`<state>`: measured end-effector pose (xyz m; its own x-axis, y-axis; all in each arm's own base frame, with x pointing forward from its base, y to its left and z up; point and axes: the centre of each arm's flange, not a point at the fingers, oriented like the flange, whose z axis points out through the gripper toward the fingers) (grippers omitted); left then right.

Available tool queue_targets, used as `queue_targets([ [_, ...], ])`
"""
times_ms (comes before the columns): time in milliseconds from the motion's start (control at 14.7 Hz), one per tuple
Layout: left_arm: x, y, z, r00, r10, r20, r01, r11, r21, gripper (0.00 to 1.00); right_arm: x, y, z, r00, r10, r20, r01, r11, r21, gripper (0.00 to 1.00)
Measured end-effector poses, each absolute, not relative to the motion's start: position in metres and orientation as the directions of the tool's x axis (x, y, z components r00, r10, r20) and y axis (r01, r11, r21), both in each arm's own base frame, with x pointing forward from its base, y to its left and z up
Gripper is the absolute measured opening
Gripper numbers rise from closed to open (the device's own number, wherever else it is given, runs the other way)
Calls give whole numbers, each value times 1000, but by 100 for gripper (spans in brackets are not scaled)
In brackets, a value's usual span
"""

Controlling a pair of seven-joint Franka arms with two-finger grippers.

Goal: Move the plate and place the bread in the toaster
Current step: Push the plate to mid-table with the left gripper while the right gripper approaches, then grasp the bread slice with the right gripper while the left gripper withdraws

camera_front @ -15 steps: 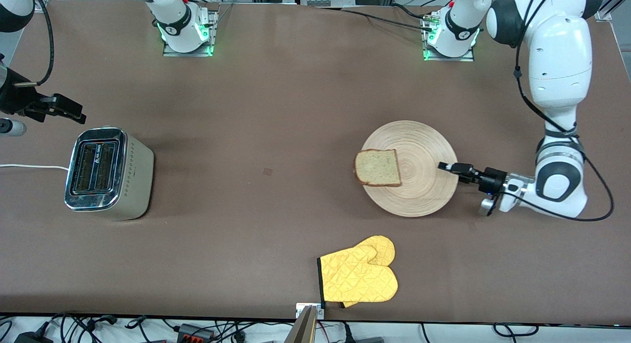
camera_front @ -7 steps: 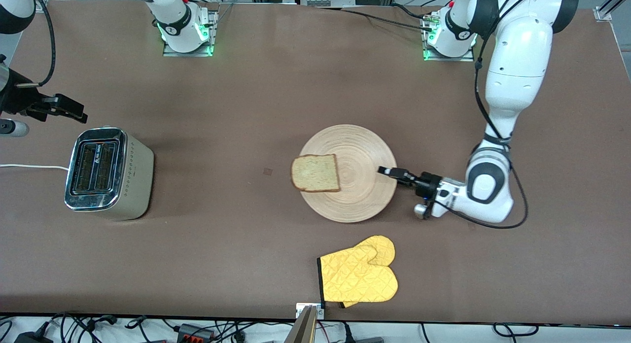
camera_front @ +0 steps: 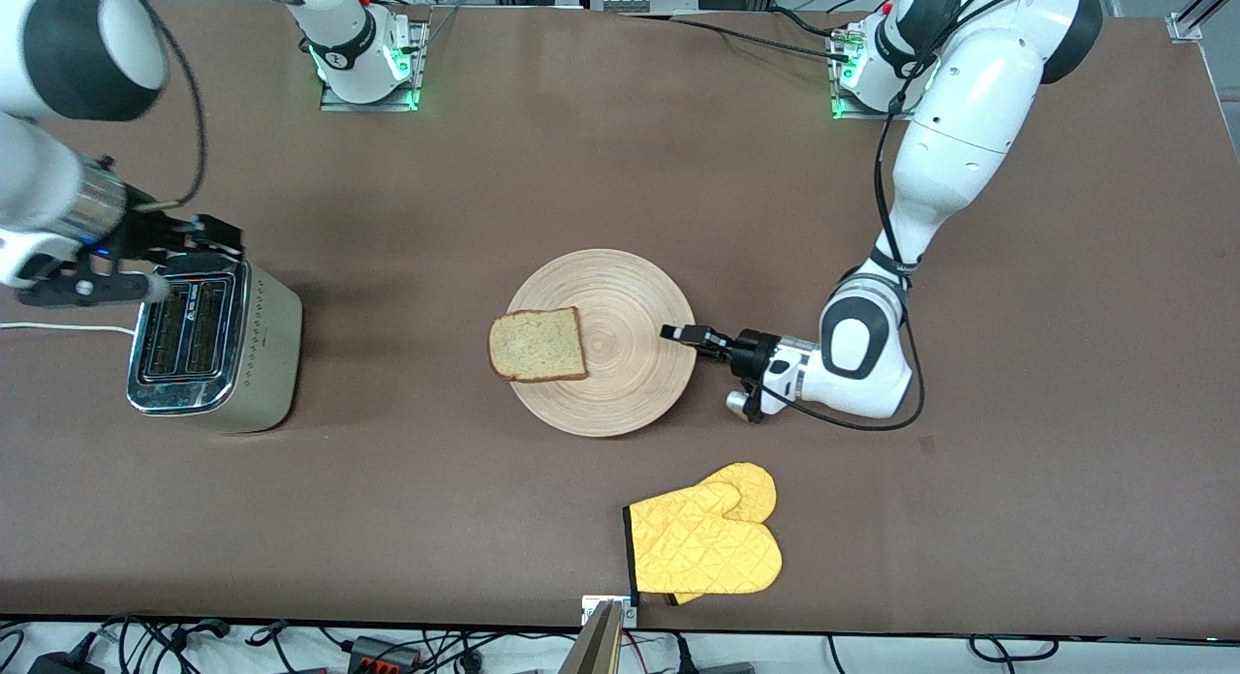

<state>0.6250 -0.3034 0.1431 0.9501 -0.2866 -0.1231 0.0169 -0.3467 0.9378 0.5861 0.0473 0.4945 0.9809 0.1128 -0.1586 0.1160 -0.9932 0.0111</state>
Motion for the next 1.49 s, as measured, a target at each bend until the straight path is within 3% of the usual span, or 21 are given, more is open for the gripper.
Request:
queue_targets([
  [272,612,-336,134,954,-275,-121,14,-361,933,13,602,77,445,970,149,-193,149,-989,-16,100],
  [747,593,-354,101,949,-274,-158,42,-388,921,12,610,125,405,957,215,-194,213,-977,-30,100],
  [951,593,-351,100,944,-295,-149,17,-407,913,19,612,144,392,958,225,-181,215,-974,-69,100],
  [1019,595,-349,100,942,-299,-149,13,-414,910,29,614,148,384,959,218,-179,204,-975,-92,100],
  [1087,597,-345,102,943,-296,-154,17,-419,908,32,617,150,373,962,207,-176,188,-975,-117,100],
  [1291,610,-322,117,927,-332,-175,12,-441,898,32,625,157,335,969,164,-184,128,-973,-193,100],
  [1495,639,-257,167,880,-413,-234,-30,-540,841,32,630,161,307,974,126,-188,79,-967,-241,100],
])
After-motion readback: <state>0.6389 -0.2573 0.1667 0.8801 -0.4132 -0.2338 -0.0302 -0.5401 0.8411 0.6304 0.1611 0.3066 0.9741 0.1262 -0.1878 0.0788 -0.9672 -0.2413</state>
